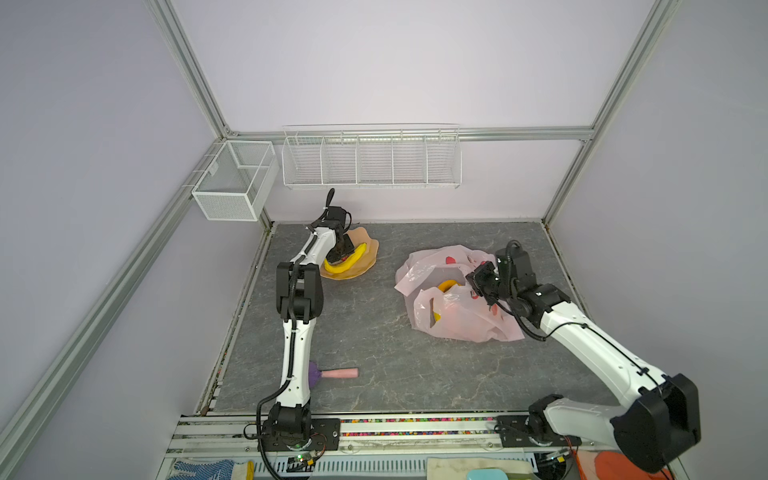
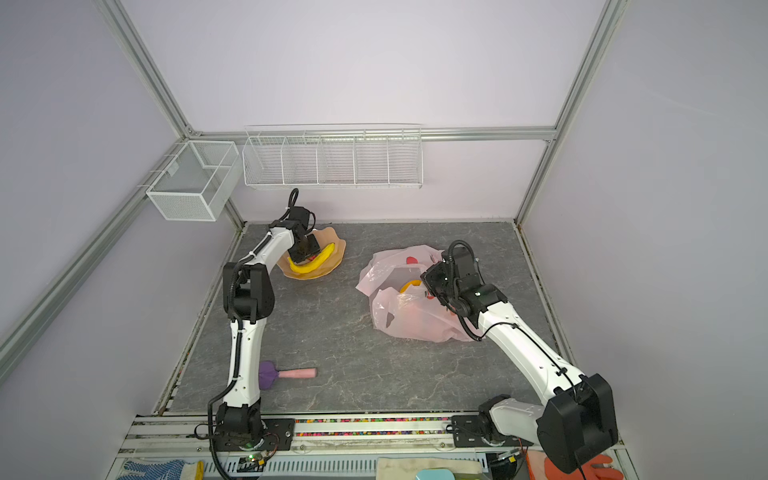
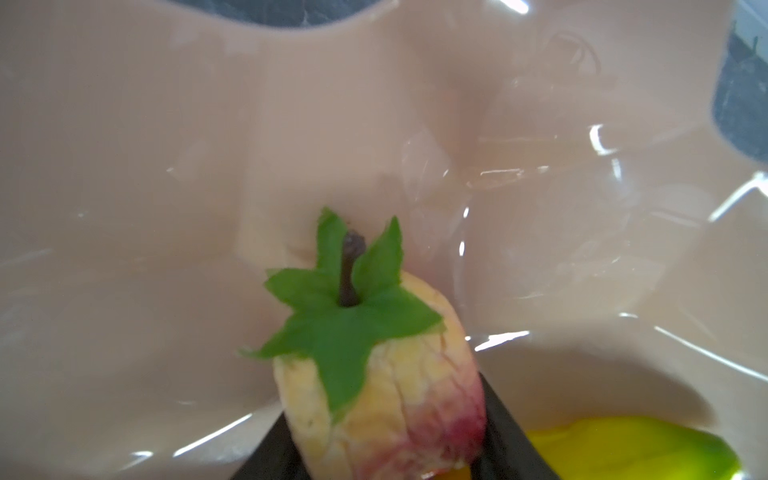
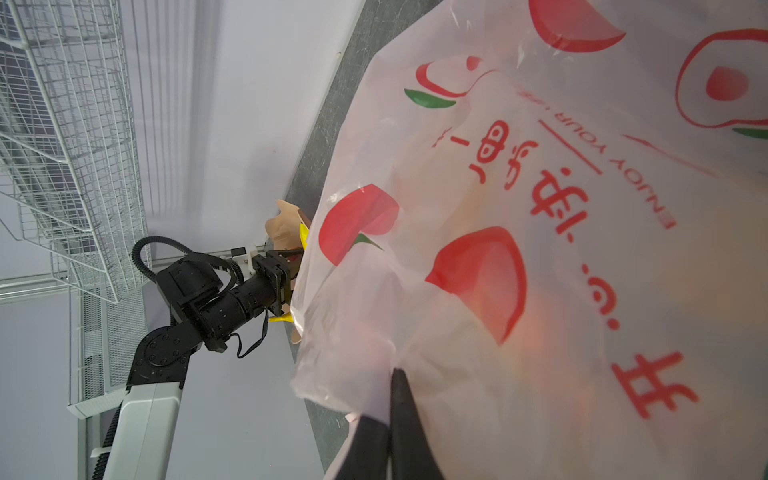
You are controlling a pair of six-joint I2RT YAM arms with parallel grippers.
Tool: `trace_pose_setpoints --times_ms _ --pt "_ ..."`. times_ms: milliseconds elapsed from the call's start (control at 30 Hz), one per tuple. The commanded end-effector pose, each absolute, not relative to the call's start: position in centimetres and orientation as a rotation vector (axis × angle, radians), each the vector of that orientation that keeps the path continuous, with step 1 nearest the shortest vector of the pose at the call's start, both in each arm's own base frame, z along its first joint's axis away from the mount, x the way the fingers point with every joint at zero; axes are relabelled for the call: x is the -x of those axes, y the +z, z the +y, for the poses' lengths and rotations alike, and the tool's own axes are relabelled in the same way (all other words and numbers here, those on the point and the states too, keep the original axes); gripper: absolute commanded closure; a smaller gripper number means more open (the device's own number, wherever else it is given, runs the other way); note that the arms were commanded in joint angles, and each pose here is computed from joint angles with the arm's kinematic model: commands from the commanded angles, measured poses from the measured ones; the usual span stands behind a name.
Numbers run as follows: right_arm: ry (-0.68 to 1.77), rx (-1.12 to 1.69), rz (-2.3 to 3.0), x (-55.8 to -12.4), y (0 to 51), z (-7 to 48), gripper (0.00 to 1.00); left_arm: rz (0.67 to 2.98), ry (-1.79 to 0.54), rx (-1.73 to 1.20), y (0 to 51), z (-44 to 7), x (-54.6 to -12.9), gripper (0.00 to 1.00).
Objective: Place the fruits into the plastic bag
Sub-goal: 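Lift the strawberry out of the bowl with the left gripper, then carry the strawberry with the left gripper toward the bag opening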
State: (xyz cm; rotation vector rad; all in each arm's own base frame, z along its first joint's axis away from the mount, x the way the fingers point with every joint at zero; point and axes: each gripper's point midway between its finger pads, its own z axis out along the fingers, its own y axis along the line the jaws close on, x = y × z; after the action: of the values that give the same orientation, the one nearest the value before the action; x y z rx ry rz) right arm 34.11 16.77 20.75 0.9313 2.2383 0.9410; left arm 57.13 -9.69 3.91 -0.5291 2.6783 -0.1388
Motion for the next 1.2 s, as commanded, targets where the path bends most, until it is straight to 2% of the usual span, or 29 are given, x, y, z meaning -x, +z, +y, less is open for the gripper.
trace_pose_setpoints --times_ms 0,200,667,933,1167 --pt "0.935 -0.937 2.21 -34.7 21.5 16.5 0.94 2.653 -0.131 0.485 5.7 -9.2 -57.3 0.56" --pt "0.937 -0.937 2.207 -34.8 21.6 16.5 0.94 2.593 -0.15 0.371 8.7 -9.7 -57.2 0.61" --pt "0.943 -0.936 2.206 -34.6 21.6 16.4 0.94 2.527 -0.136 0.207 12.8 -10.3 -54.1 0.62" --pt "0.949 -0.932 2.2 -34.4 21.8 16.4 0.94 2.521 -0.14 0.131 13.3 -11.6 -50.0 0.62" --pt "0.952 -0.933 2.195 -34.0 21.9 16.2 0.94 2.477 -0.172 -0.018 14.7 -14.2 -44.7 0.63"
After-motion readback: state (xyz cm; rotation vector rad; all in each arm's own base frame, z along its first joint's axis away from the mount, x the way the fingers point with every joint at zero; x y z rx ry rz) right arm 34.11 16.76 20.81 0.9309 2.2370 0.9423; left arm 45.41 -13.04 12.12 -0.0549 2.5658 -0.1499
